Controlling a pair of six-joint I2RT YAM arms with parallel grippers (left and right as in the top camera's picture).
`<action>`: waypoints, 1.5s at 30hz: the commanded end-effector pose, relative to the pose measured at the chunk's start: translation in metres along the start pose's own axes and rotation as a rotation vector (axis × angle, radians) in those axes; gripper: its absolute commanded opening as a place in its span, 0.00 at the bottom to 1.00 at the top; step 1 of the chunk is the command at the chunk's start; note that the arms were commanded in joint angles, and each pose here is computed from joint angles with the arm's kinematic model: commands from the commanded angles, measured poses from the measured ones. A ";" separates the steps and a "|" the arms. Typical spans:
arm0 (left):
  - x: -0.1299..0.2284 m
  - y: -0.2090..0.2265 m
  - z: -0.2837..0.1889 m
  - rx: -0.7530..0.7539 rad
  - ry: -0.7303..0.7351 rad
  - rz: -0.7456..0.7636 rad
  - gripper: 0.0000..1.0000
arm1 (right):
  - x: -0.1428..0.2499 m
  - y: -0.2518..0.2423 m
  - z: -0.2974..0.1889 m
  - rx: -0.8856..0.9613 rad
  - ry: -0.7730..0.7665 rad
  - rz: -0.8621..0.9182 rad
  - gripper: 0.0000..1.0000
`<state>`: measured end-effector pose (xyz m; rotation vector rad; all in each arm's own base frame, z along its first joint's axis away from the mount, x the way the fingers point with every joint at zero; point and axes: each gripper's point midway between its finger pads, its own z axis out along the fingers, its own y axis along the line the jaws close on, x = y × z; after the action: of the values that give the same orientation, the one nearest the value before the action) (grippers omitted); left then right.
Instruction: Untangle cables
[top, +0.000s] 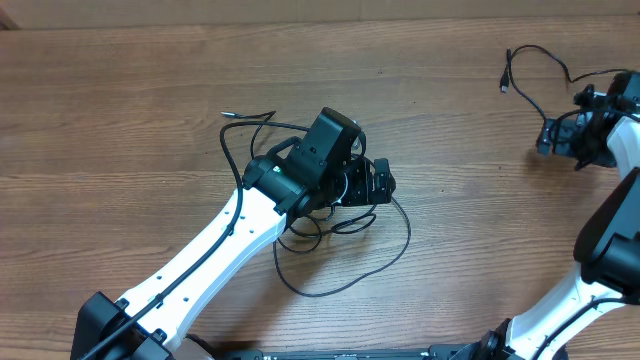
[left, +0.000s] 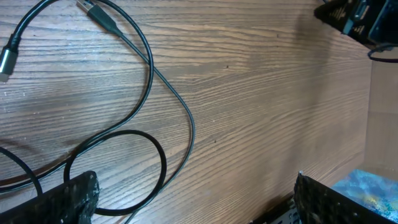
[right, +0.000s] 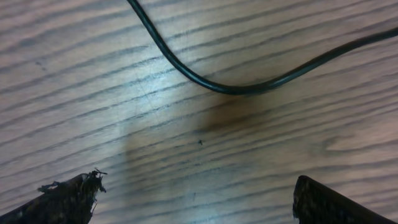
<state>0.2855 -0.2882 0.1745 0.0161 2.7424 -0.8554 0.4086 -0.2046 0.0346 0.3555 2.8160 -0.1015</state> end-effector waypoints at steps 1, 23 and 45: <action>-0.006 -0.002 -0.002 0.000 -0.017 0.024 1.00 | 0.007 -0.007 0.015 0.014 0.026 0.018 1.00; -0.006 -0.002 -0.002 0.000 -0.017 0.024 1.00 | -0.001 -0.023 0.078 0.033 -0.025 0.037 1.00; -0.006 -0.002 -0.002 0.000 -0.017 0.024 1.00 | -0.066 -0.040 0.091 0.101 -0.311 0.027 1.00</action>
<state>0.2856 -0.2882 0.1746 0.0167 2.7419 -0.8555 0.4996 -0.2632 0.0058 0.3483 2.4318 -0.2116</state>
